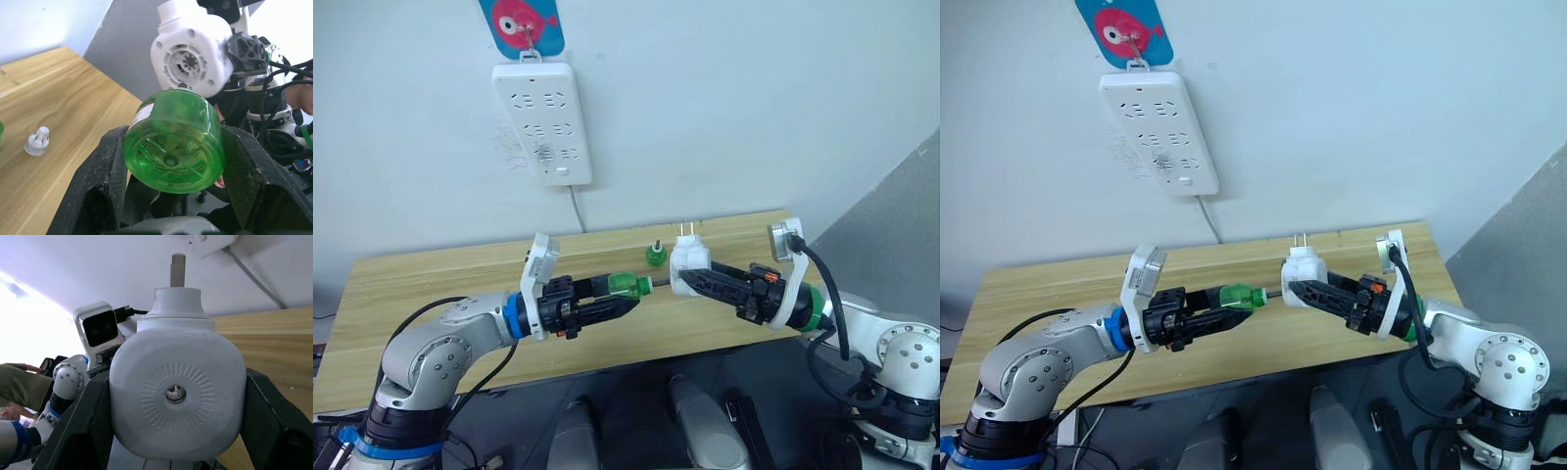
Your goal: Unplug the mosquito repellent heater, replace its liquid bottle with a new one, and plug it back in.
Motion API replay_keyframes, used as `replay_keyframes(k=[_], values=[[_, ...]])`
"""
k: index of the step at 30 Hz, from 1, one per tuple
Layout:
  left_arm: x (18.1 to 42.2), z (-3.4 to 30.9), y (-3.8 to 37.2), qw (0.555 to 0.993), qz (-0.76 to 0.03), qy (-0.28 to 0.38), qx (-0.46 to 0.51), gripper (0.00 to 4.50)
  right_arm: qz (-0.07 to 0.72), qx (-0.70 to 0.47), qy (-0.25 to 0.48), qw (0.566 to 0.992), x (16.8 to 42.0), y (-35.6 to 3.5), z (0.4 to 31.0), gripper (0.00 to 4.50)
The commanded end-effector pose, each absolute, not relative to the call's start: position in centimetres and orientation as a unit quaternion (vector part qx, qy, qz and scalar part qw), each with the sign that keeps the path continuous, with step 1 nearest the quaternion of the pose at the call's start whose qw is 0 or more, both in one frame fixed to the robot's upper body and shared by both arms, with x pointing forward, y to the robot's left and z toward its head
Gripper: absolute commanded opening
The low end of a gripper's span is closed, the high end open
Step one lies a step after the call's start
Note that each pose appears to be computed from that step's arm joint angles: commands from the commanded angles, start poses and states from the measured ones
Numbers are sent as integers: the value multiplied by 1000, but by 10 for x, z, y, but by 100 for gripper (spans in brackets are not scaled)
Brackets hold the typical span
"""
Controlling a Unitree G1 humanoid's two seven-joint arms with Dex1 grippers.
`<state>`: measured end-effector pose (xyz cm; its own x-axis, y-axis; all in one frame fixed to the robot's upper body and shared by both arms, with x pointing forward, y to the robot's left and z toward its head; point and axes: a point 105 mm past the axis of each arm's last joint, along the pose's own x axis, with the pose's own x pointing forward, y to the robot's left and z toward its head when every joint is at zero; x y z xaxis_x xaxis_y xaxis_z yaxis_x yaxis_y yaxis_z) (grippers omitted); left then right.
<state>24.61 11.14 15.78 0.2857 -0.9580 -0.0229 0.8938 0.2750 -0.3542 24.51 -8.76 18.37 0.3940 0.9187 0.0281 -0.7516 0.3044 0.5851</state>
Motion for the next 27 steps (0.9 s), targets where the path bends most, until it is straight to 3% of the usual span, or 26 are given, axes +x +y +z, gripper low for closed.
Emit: replay_keyframes(k=[1,21,27], values=[[243,172,102,782,-600,88,-142,240,554,270,146,774,236,-81,193,297],[230,177,93,753,-628,109,-163,240,551,276,163,770,233,-77,188,297],[232,177,86,752,-632,100,-160,240,584,274,174,744,220,-71,192,297]])
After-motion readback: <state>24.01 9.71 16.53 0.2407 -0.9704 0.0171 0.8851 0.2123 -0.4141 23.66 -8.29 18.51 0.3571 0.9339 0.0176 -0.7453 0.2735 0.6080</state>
